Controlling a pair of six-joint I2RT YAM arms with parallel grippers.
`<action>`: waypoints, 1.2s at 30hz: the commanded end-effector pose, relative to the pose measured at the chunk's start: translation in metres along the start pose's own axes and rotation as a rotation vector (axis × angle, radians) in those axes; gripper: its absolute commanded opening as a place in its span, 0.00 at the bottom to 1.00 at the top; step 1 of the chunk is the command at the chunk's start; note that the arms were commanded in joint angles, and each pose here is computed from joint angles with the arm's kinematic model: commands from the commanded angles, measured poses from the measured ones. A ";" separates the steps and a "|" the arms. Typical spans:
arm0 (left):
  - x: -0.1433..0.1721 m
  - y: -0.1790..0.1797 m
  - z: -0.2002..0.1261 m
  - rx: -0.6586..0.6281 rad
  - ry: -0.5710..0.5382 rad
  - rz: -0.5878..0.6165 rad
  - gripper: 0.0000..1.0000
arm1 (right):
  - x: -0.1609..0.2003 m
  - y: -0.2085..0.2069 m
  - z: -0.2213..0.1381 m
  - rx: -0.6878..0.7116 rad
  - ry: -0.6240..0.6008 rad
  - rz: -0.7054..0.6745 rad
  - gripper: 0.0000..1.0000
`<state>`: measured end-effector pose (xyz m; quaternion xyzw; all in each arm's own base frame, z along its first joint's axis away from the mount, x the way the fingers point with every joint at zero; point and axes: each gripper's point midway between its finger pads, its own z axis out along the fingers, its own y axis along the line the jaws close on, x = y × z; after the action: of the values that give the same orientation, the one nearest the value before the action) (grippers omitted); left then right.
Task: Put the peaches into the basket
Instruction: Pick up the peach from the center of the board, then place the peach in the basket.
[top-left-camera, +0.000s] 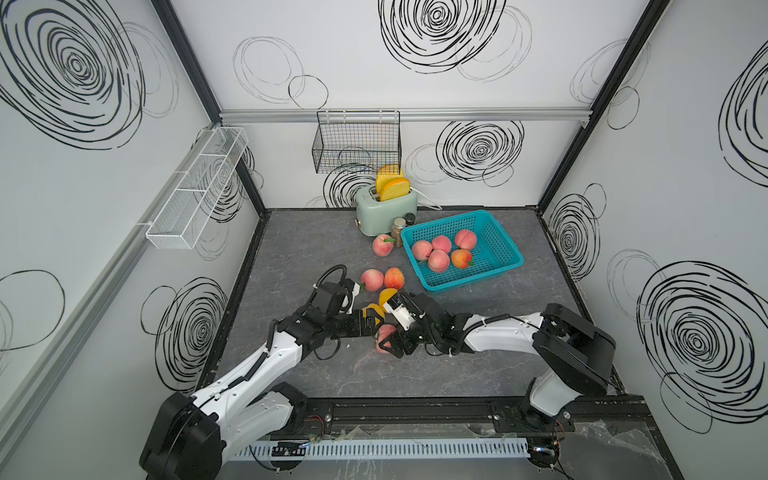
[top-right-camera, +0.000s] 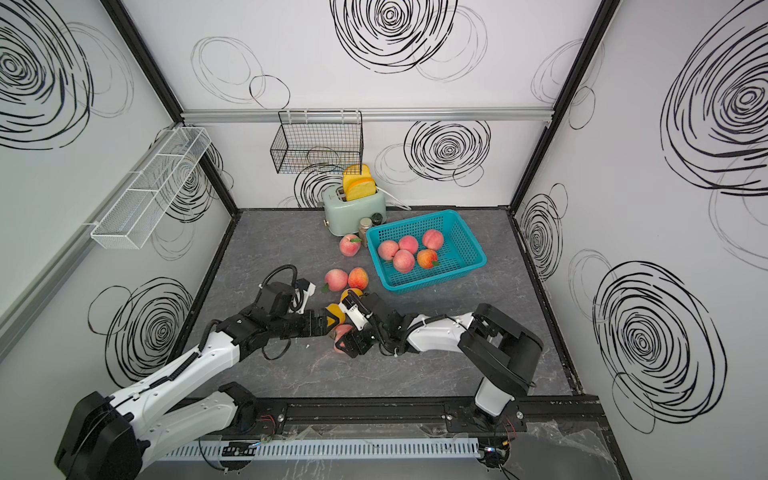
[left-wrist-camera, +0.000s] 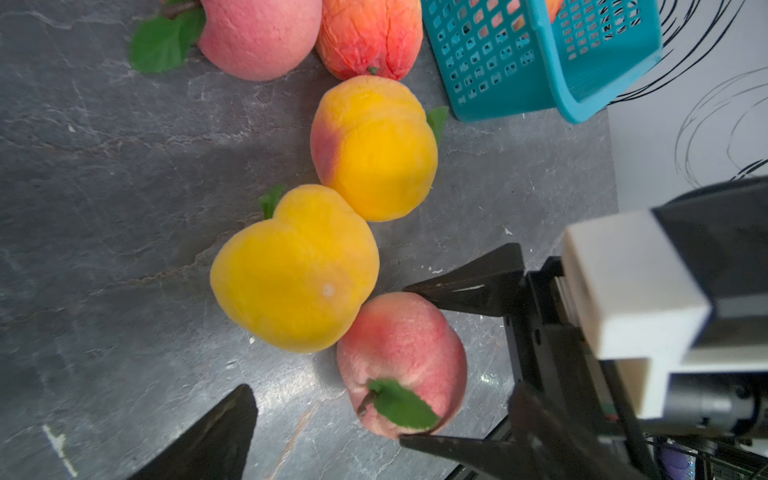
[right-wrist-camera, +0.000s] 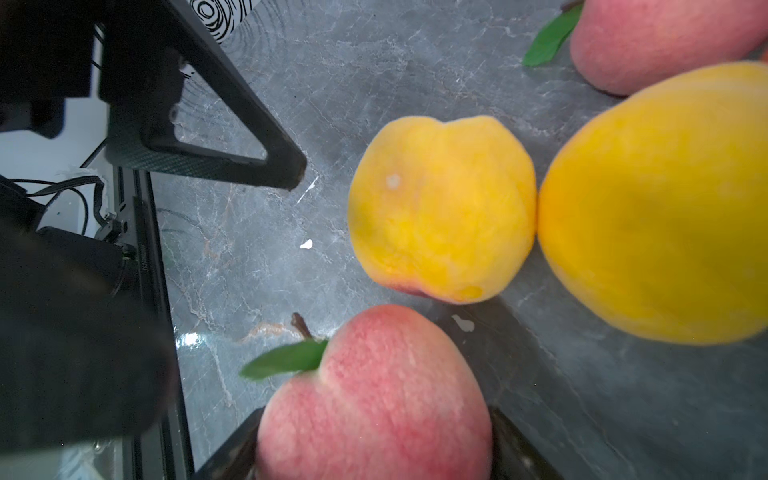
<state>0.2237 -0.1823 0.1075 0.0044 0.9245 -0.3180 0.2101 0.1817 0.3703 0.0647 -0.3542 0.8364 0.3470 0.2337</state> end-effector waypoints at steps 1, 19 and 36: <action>-0.013 -0.008 -0.008 0.014 -0.037 0.015 0.98 | -0.005 -0.003 -0.016 0.016 -0.018 0.002 0.74; -0.041 -0.027 -0.011 0.028 -0.069 0.082 0.98 | -0.052 -0.049 -0.087 0.119 -0.139 0.035 0.74; -0.075 -0.053 -0.008 0.070 -0.103 0.163 0.98 | -0.116 -0.111 -0.138 0.229 -0.261 0.046 0.74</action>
<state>0.2694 -0.2043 0.1566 0.0548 0.9105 -0.3208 0.2551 0.3173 0.2611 0.1793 -0.2467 0.8433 0.2957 0.3750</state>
